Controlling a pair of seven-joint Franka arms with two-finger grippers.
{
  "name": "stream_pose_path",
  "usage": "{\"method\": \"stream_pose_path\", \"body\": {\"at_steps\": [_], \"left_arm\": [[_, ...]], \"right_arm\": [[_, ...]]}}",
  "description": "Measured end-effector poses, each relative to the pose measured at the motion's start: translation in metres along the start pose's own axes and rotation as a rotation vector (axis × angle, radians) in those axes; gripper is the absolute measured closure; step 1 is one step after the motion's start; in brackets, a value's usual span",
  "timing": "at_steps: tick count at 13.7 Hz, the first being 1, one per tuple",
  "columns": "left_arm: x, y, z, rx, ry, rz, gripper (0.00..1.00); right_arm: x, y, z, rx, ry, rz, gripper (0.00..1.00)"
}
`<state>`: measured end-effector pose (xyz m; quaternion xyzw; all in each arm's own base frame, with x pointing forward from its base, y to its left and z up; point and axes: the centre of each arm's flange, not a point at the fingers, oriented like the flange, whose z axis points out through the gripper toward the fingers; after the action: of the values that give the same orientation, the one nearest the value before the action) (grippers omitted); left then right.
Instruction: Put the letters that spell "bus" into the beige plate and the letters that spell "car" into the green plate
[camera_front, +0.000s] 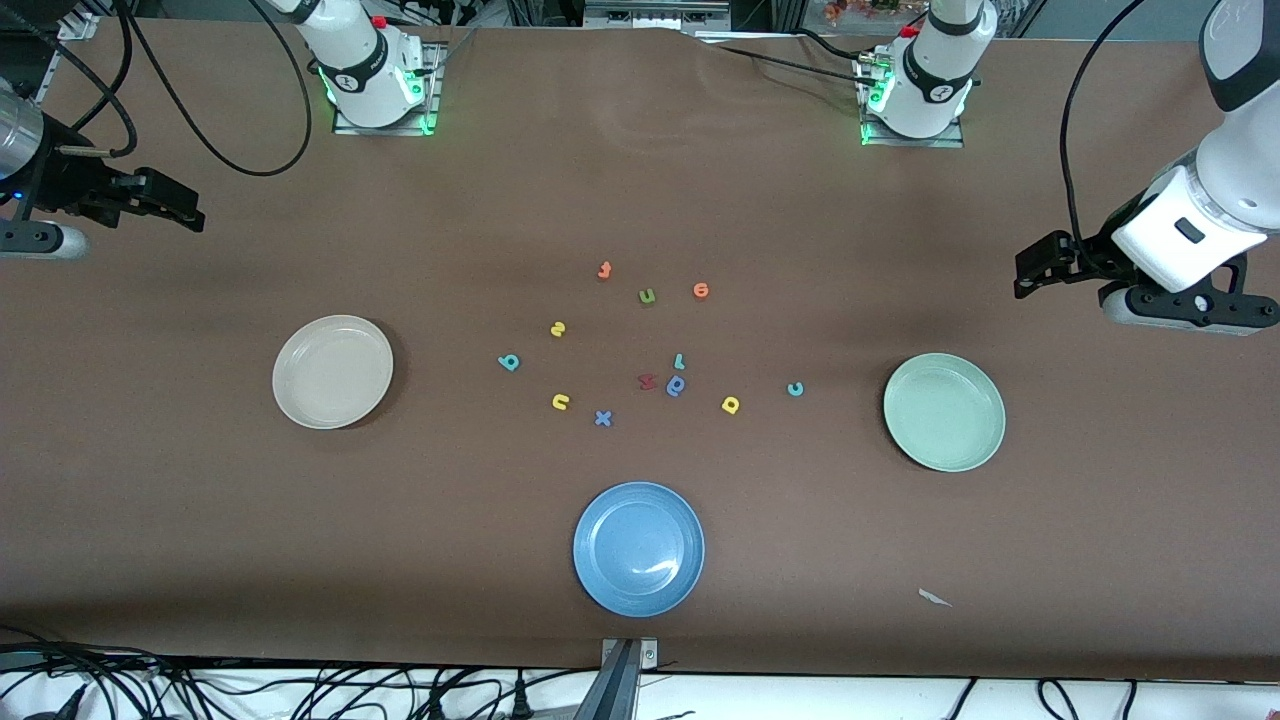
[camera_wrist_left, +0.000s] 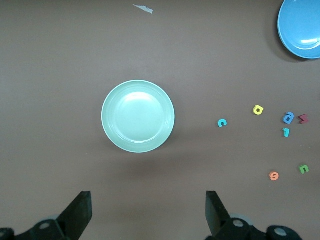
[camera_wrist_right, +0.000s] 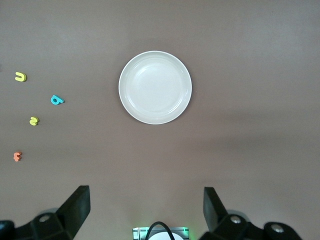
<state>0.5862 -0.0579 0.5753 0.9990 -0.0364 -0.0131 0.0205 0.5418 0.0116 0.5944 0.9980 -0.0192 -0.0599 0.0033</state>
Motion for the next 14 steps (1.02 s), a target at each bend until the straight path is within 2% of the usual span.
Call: {"method": "stream_pose_path", "body": {"at_steps": [14], "left_arm": [[0.0003,-0.0025,0.001,0.012,-0.003,-0.009,0.0]], "right_arm": [[0.0,0.0,0.0002,0.0,-0.001,0.0,0.0]]}}
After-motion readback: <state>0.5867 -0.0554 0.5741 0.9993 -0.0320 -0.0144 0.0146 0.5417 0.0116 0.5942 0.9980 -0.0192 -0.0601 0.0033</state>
